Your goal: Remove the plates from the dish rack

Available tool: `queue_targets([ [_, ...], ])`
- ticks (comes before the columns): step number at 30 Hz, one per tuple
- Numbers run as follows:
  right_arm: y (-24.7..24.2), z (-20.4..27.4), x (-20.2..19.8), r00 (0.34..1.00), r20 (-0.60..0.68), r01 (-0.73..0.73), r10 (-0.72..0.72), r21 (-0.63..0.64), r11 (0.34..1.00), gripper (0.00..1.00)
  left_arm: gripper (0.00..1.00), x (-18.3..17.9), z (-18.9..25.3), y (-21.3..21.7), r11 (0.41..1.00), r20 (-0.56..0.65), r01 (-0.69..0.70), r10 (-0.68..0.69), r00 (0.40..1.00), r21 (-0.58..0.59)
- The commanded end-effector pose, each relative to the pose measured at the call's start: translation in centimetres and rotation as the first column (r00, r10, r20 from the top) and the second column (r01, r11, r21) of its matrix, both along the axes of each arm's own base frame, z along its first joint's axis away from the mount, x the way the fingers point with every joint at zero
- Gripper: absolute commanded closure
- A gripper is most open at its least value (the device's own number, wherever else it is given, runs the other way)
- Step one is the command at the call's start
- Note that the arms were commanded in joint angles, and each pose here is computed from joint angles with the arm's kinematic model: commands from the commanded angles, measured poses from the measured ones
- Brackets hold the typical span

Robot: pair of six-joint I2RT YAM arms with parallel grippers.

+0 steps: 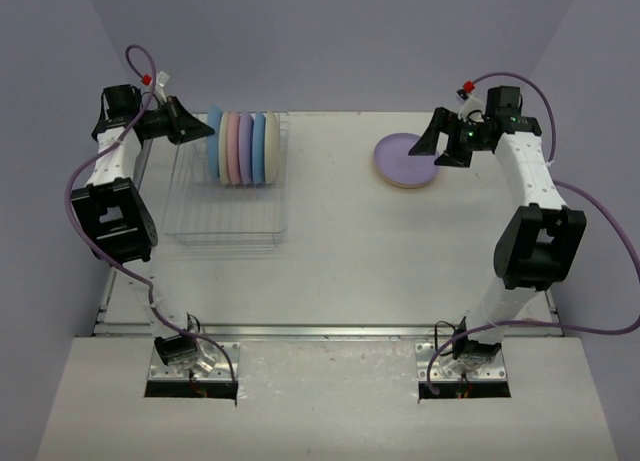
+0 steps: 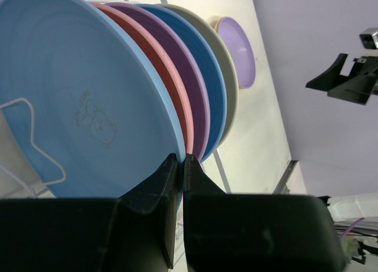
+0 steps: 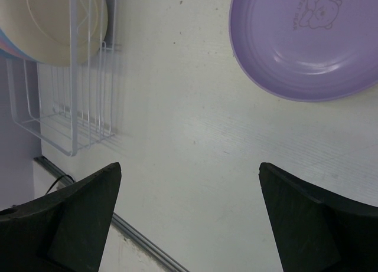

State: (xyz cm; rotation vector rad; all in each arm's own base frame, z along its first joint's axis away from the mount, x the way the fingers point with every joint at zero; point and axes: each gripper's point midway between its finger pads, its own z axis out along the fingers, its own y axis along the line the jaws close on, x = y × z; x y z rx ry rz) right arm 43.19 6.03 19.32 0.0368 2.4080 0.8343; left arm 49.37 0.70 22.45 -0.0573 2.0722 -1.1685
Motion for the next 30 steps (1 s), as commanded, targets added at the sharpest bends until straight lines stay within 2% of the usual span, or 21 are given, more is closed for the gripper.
queue_targets([
  [1,0.7,2.9,-0.2,0.996,0.081,-0.025,0.025,0.003,1.0,0.01,1.0,-1.0,8.3,0.3,0.997,0.18,0.042,-0.031,0.983,-0.058],
  [5,0.7,3.4,-0.2,0.995,0.091,-0.026,0.026,0.001,1.0,0.01,1.0,-1.5,10.8,0.5,0.996,0.217,0.051,-0.035,0.976,-0.069],
  [14,1.2,5.1,-0.6,0.993,0.113,-0.034,0.033,0.005,0.999,0.01,1.0,-3.1,17.8,0.4,0.994,0.399,-0.011,-0.033,0.916,0.107],
  [19,1.4,6.3,-0.7,0.991,0.132,-0.036,0.035,0.008,0.999,0.01,1.0,-4.3,19.2,-0.5,0.973,0.459,-0.045,-0.065,0.886,0.225],
  [23,1.6,7.6,-0.9,0.988,0.154,-0.037,0.035,0.011,0.999,0.01,1.0,-5.5,18.2,-4.8,0.906,0.474,-0.038,-0.185,0.861,0.421],
  [24,1.7,7.9,-0.9,0.986,0.16,-0.038,0.036,0.01,0.999,0.01,1.0,-5.5,17.5,-5.4,0.87,0.474,-0.059,-0.209,0.856,0.489],
  [27,1.7,8.5,-1.1,0.985,0.169,-0.033,0.032,0.004,0.999,0.01,1.0,-7.5,16.4,-10.8,0.796,0.471,-0.024,-0.333,0.817,0.605],
  [28,1.6,8.6,-1.1,0.985,0.171,-0.031,0.031,0.001,1.0,0.01,1.0,-7.7,16.8,-10.6,0.763,0.484,-0.066,-0.337,0.808,0.643],
  [30,1.5,9.0,-1.3,0.984,0.174,-0.026,0.027,-0.008,1.0,0.01,1.0,-10.2,14.0,-16.7,0.656,0.435,-0.011,-0.488,0.757,0.755],
])
